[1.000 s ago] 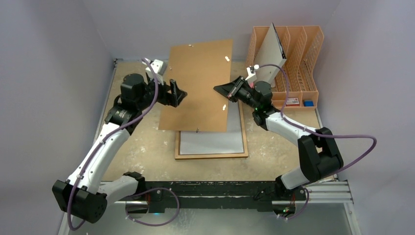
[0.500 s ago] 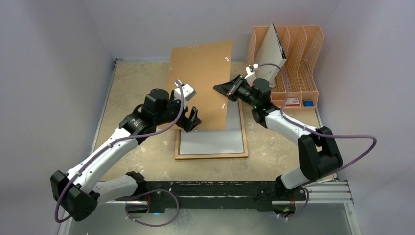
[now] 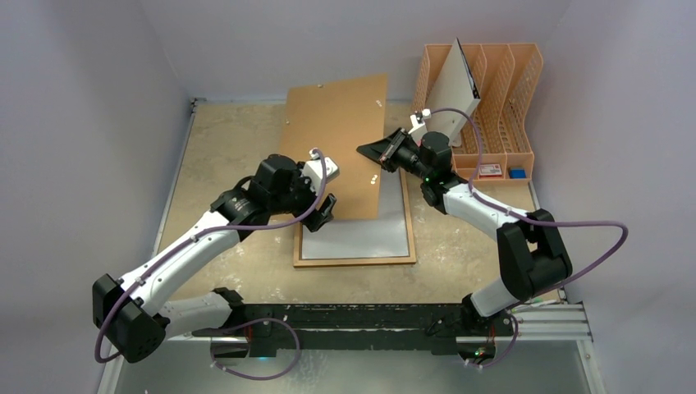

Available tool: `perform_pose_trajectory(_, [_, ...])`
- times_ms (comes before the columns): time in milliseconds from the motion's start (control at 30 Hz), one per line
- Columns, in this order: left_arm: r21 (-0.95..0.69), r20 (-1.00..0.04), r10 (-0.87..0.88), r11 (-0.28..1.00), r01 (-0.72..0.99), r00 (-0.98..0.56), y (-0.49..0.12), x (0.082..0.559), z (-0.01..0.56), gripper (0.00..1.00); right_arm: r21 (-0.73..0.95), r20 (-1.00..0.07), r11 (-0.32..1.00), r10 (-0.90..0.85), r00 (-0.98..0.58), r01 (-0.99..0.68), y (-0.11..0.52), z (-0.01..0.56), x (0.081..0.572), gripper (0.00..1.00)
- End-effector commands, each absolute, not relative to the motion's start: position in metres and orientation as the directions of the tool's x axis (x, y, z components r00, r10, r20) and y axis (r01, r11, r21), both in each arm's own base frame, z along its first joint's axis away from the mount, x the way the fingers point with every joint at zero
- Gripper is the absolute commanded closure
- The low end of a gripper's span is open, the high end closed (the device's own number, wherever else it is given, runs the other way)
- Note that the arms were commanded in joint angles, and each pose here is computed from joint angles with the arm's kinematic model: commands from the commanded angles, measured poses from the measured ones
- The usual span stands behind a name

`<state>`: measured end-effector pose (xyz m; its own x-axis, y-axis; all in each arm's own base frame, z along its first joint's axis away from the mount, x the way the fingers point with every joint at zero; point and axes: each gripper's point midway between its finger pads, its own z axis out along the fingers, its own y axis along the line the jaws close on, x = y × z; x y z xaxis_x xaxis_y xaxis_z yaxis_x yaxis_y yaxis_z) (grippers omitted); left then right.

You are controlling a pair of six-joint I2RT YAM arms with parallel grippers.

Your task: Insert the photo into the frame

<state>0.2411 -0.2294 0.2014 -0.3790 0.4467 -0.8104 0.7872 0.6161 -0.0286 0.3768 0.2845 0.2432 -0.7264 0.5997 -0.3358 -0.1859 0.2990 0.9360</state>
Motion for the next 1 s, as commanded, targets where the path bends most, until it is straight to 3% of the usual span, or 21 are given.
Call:
perform_pose_trajectory(0, [0.001,-0.805,0.472,0.608,0.794,-0.360,-0.228,0.242,0.196,0.24,0.919,-0.385,0.193,0.624,-0.680,-0.343,0.287,0.311,0.377,1.00])
perform_pose_trajectory(167, [0.000,-0.794,0.478,0.618,0.786,-0.376,-0.227,0.244,0.189,0.26,0.920,-0.383,0.189,0.617,-0.687,-0.343,0.288,0.311,0.375,1.00])
perform_pose_trajectory(400, [0.070,-0.789,0.476,0.697,0.713,-0.388,-0.209,0.257,0.193,0.43,0.918,-0.389,0.190,0.609,-0.691,-0.349,0.288,0.310,0.372,1.00])
perform_pose_trajectory(800, [0.002,-0.848,0.373,0.711,0.703,-0.375,-0.211,0.244,0.229,0.31,0.915,-0.403,0.238,0.566,-0.719,-0.326,0.280,0.283,0.354,1.00])
perform_pose_trajectory(967, [-0.076,-0.897,0.142,0.883,0.464,-0.418,-0.191,0.270,0.254,0.30,0.902,-0.432,0.249,0.535,-0.726,-0.353,0.270,0.275,0.342,1.00])
